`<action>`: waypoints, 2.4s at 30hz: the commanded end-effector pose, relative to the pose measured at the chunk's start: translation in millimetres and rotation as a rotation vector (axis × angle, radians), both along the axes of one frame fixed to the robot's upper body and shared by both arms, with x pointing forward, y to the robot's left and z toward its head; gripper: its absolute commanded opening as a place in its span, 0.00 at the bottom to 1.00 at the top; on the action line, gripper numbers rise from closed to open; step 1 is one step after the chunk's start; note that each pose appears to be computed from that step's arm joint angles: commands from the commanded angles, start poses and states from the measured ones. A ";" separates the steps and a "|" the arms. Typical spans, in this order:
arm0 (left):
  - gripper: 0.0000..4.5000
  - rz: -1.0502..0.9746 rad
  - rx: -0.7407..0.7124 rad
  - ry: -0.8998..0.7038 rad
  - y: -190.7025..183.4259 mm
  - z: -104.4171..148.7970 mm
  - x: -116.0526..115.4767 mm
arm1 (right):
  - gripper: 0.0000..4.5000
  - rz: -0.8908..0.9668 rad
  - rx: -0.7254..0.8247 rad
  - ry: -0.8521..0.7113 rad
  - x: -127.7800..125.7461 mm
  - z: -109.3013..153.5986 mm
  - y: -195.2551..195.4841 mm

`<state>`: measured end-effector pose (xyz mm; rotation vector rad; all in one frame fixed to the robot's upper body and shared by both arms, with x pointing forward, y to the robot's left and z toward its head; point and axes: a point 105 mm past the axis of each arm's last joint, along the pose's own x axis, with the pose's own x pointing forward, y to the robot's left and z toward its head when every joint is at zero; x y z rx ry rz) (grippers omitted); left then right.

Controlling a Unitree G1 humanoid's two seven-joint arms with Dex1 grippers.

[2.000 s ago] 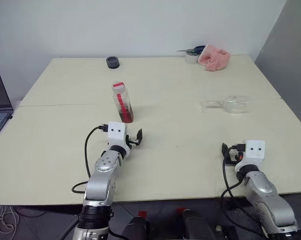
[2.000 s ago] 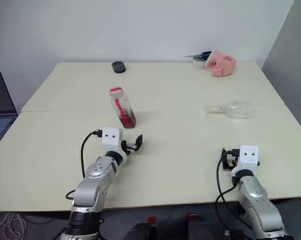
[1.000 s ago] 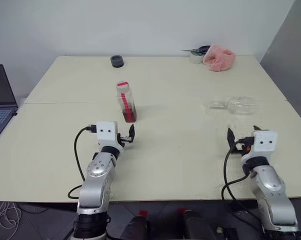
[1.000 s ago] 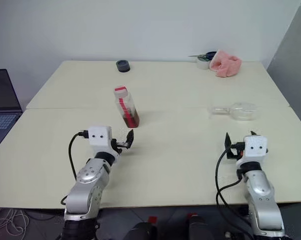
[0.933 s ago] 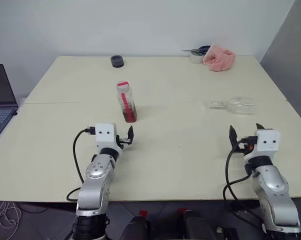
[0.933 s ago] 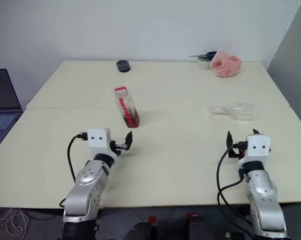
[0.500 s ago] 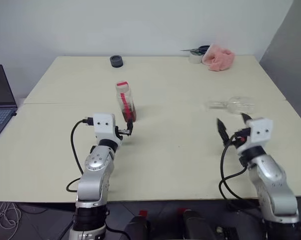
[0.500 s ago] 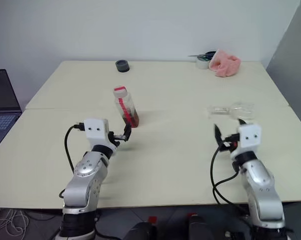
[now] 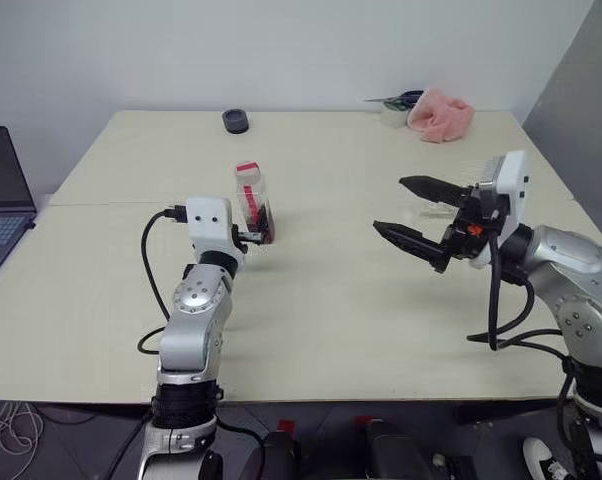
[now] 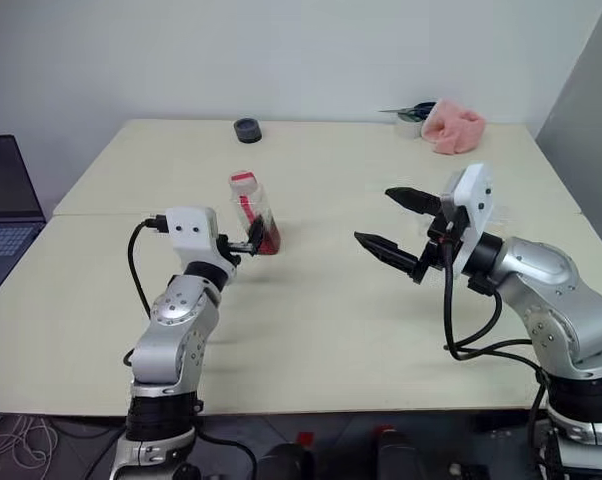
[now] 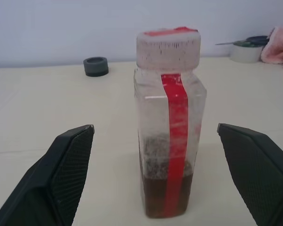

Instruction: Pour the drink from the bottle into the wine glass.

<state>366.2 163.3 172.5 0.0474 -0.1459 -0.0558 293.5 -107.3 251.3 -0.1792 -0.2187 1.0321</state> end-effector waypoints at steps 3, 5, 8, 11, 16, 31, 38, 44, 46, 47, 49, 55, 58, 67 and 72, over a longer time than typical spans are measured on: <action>1.00 -0.015 -0.006 -0.058 -8.6 14.1 3.4 | 0.99 0.041 0.007 -0.022 -3.0 6.0 6.8; 1.00 -0.020 -0.008 -0.063 -11.9 15.4 6.5 | 0.99 0.039 0.005 -0.021 -1.9 5.0 6.5; 1.00 -0.011 -0.011 -0.069 -12.8 17.2 12.2 | 0.99 0.022 0.004 -0.023 0.3 4.6 4.7; 1.00 0.006 -0.009 -0.066 -10.5 16.1 18.1 | 0.99 0.009 0.005 -0.019 0.2 3.1 3.1; 1.00 0.006 -0.005 -0.069 -11.5 16.2 29.2 | 0.99 -0.003 0.007 -0.017 -1.1 1.3 2.4; 1.00 -0.036 0.005 -0.091 -18.6 16.5 57.8 | 0.99 -0.049 0.016 -0.020 1.8 0.1 0.8; 1.00 -0.040 -0.006 -0.102 -19.2 15.6 60.4 | 0.99 -0.075 0.025 -0.014 1.5 1.8 -0.7; 0.91 -0.071 -0.027 -0.121 -21.3 17.7 58.4 | 1.00 -0.083 0.030 -0.014 1.9 5.7 1.4; 0.81 -0.072 -0.031 -0.122 -20.1 17.3 57.7 | 1.00 -0.083 0.033 -0.014 1.8 6.7 2.4; 0.73 -0.070 -0.031 -0.121 -19.2 17.1 57.6 | 1.00 -0.083 0.033 -0.015 1.9 7.3 3.1; 0.59 -0.067 -0.034 -0.120 -18.1 16.5 57.2 | 1.00 -0.084 0.034 -0.015 2.3 7.7 3.5; 0.43 -0.059 -0.037 -0.104 -16.3 12.2 56.3 | 1.00 -0.093 0.031 -0.013 4.3 5.3 1.5; 0.43 -0.070 -0.034 -0.088 -18.1 9.4 56.0 | 1.00 -0.106 0.023 -0.015 6.2 4.5 1.4; 0.43 -0.555 0.038 -0.126 -103.4 40.1 29.0 | 1.00 -0.197 0.068 -0.060 28.1 11.1 30.4; 0.43 -0.857 0.097 -0.132 -141.0 42.6 -7.7 | 1.00 -0.235 0.069 -0.040 35.1 7.7 33.1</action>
